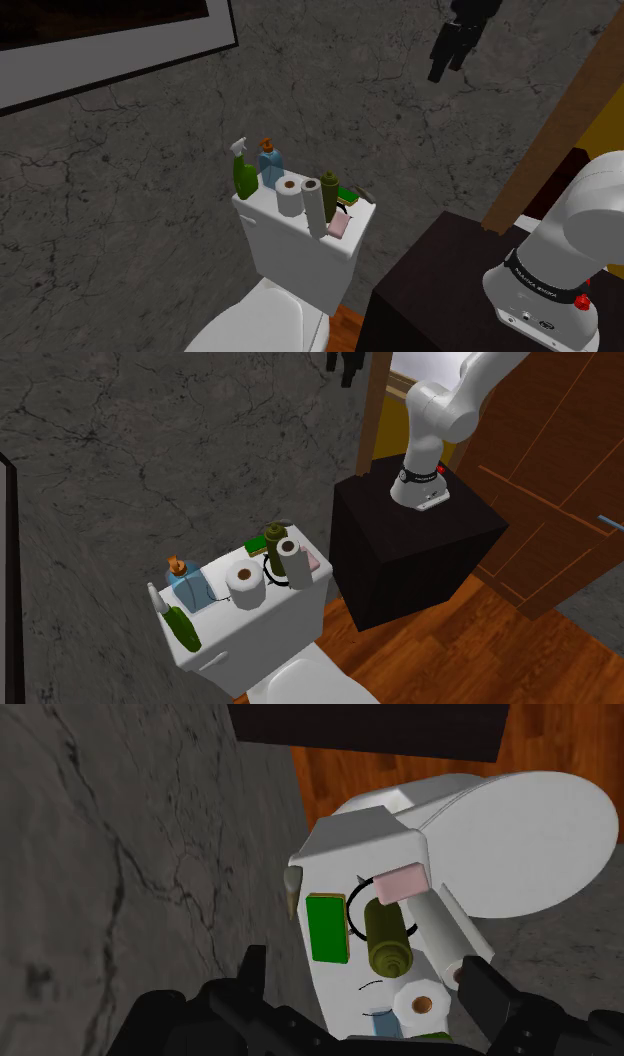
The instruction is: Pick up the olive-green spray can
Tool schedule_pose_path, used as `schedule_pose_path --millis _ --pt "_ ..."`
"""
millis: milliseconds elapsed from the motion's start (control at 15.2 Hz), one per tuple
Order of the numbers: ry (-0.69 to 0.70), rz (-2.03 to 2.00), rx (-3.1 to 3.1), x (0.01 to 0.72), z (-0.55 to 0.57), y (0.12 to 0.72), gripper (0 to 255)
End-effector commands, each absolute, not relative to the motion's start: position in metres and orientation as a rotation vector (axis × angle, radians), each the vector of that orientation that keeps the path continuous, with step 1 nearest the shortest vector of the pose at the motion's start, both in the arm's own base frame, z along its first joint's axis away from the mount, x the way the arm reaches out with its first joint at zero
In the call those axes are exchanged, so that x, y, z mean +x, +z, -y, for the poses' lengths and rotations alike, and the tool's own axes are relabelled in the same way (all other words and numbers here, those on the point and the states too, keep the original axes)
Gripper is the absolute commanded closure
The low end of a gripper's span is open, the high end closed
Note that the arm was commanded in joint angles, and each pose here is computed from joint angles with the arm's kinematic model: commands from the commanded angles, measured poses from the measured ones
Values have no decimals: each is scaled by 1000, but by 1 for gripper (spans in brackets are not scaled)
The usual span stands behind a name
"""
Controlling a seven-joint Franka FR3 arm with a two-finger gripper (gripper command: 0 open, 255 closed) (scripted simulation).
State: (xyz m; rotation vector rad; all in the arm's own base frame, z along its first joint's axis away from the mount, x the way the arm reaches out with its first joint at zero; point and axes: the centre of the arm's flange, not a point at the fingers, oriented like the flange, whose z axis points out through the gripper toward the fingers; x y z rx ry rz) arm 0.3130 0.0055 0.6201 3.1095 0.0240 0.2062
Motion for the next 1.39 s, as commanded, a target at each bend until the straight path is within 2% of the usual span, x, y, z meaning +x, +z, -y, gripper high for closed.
schedule_pose_path --millis 0,1320 --pt "206 -24 3110 313 -6 620 0" --pt "467 551 2930 393 -127 392 0"
